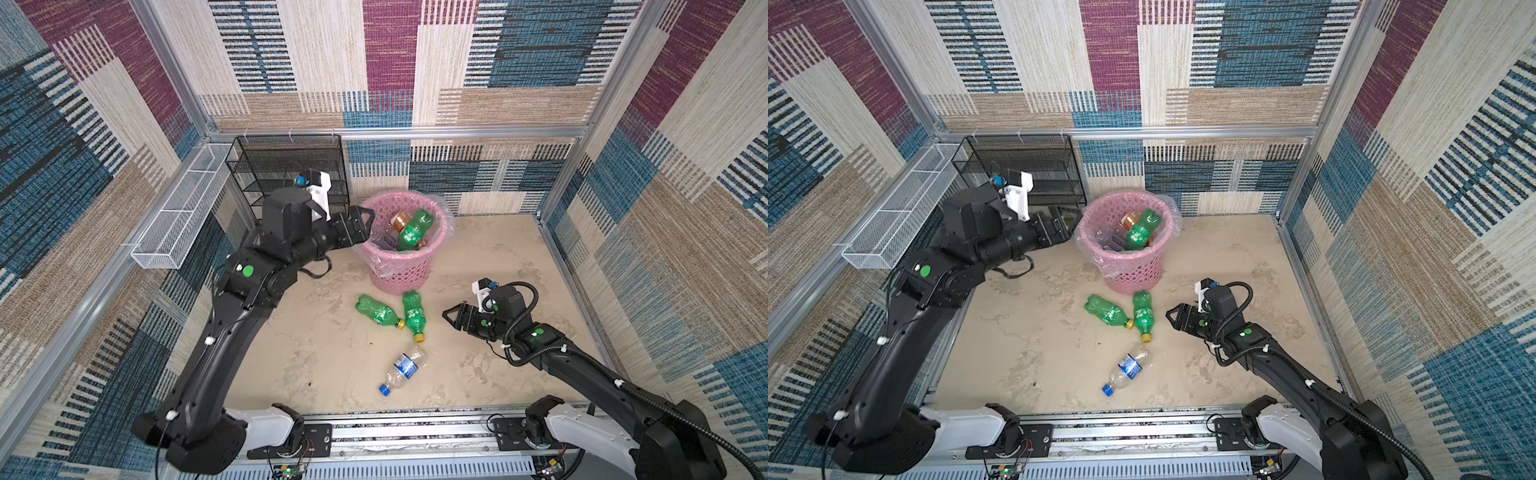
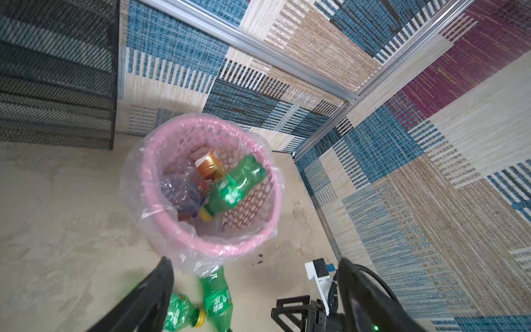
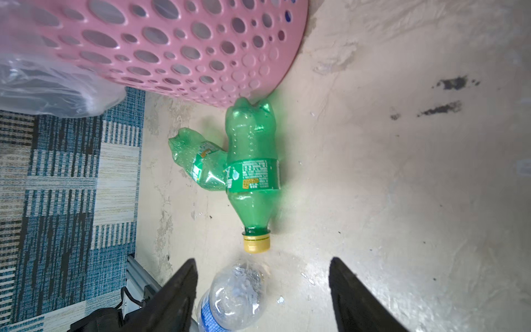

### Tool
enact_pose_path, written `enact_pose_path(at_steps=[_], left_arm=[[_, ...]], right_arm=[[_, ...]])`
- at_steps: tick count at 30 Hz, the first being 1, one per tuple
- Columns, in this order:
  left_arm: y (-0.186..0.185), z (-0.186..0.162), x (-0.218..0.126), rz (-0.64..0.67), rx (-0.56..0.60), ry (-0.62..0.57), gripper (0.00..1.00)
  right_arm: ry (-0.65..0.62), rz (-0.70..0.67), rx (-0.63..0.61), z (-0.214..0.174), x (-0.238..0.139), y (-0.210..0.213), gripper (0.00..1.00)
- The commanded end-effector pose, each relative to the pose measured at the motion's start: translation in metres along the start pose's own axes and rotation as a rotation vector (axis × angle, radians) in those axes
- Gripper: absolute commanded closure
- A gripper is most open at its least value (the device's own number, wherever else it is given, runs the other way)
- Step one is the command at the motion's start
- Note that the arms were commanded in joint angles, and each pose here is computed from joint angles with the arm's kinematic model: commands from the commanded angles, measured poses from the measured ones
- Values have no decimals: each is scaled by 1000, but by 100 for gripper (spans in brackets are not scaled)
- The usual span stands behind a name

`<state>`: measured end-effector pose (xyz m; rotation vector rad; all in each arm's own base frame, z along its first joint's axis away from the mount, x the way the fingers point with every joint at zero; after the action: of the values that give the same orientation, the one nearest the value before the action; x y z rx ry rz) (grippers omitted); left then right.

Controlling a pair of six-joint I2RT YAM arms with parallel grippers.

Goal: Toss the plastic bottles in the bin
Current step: 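Lift the Sprite bottle over the pink bin with the left gripper and release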

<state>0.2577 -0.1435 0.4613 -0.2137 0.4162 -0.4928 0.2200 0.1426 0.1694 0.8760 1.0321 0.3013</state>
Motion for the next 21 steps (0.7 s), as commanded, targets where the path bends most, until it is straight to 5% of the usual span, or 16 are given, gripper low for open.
enact_pose_path(at_steps=[1, 11, 21], left_arm=[[15, -40, 2, 36, -62, 43, 12], [55, -185, 19, 84, -216, 355, 14], [65, -238, 33, 66, -298, 459, 16]], right_arm=[[4, 12, 4, -1, 4, -1, 27], [36, 5, 29, -7, 9, -10, 27], [64, 12, 29, -14, 12, -5, 27]])
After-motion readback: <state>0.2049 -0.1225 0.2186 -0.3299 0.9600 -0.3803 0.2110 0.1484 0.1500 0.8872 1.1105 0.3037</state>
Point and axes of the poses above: each gripper's point midway between its finger pads, its own x axis out along the fingers, its own y axis along the line the jaws close on, z = x × y, the point moved 7 cm from there along -x, back along the fingers, and after that the axes turned 15 degrees about x, right-handed, at the moved point
